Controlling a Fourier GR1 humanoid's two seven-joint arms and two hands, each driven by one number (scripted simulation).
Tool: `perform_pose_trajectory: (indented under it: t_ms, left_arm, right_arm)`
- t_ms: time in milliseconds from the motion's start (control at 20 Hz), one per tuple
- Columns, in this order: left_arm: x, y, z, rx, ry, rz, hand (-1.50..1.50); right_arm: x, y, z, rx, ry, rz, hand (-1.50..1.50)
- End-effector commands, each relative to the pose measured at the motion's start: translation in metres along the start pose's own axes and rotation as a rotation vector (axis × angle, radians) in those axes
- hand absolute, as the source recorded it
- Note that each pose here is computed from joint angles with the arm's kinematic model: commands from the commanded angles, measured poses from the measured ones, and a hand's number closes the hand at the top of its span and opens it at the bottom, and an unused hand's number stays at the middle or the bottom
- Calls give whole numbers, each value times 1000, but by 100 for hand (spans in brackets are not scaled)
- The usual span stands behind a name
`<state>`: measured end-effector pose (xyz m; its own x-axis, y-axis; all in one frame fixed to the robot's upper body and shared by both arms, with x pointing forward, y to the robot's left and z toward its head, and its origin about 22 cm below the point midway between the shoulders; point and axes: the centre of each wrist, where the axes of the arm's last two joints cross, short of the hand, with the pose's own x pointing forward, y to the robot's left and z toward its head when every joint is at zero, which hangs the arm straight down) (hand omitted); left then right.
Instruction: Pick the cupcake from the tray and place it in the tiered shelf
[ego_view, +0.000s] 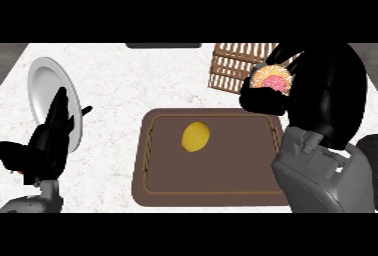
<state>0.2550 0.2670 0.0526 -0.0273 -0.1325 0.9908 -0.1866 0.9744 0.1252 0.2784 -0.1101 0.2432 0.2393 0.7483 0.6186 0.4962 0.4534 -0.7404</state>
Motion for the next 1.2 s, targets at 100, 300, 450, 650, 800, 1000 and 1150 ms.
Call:
perform_pose_trajectory:
  t_ms: [100, 300, 450, 650, 800, 1000, 1150]
  left_arm:
    - [3, -3, -9, -5, -5, 8, 0]
    - [-4, 8, 2, -12, 1, 1, 0]
    - [6, -3, -5, -18, -13, -1, 0]
    - [1, 4, -2, -9, -11, 0, 0]
    - [10, 0, -9, -8, -4, -11, 0]
    - [3, 0, -6, -20, -3, 10, 0]
    - [-14, 1, -9, -14, -8, -18, 0]
  right_arm:
    - [3, 8, -31, -25, 179, 18, 150]
    - [-21, 24, -47, -47, 177, -3, 150]
    - [-45, 37, -82, -76, 168, -8, 150]
    - [-82, 44, -100, -118, 153, -16, 150]
    - [-71, 56, -116, -132, 159, -39, 150]
    - [-70, 63, -134, -105, 143, -42, 150]
    - [-80, 85, -123, -109, 162, -35, 150]
